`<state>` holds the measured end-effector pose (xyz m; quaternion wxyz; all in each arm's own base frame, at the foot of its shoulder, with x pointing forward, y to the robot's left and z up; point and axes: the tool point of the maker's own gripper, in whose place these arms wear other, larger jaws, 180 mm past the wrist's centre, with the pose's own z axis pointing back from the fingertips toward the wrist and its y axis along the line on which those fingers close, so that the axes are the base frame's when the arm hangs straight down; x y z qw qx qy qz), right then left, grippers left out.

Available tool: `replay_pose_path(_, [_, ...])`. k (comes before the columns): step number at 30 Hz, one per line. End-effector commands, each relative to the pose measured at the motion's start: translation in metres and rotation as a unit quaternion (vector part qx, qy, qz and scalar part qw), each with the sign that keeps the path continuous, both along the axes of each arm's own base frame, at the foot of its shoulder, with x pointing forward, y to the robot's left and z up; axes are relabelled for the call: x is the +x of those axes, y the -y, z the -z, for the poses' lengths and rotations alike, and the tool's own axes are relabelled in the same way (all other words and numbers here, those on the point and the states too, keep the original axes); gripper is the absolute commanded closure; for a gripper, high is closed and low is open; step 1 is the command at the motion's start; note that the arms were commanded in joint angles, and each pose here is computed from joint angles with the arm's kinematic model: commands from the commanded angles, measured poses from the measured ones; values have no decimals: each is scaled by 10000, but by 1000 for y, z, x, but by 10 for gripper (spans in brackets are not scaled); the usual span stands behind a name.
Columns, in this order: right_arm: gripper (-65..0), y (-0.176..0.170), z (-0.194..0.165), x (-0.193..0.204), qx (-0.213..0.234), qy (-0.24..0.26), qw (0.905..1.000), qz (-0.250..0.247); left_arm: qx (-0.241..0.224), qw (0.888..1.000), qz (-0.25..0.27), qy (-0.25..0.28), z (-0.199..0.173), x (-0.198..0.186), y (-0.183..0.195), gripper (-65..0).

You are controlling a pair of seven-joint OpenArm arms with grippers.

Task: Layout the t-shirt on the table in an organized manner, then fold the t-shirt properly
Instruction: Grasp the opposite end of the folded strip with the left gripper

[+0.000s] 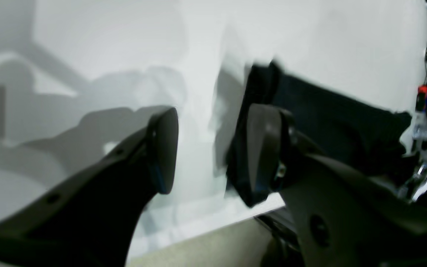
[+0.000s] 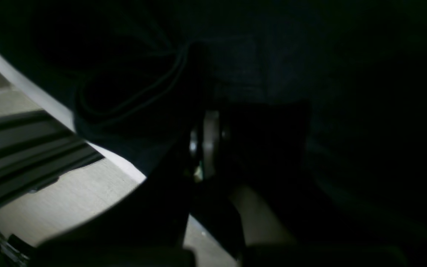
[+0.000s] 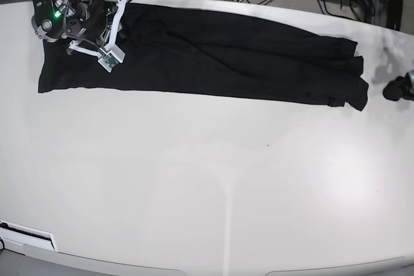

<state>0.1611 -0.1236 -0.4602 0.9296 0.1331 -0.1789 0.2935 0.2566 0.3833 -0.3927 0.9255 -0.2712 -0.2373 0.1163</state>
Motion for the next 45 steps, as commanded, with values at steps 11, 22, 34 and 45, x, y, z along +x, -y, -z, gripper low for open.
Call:
replay_pose_path(11, [0,3,-11,22,8,294,9996,45,-344,9993,99,-111,23,-11,32,-315])
replay_pose_path(22, [0,4,-12,27,-2,334,9994,100,-520,9935,901,-463,50,-20,89,-315])
replay_pose_path(34, [0,2,-16,34,29,420,9991,86,-396,9936,1024,-253,51,-11,97,0])
replay_pose_path(45, [0,2,-22,46,35,570,9983,62,-378,9964,753,-60,37,-2,80,0])
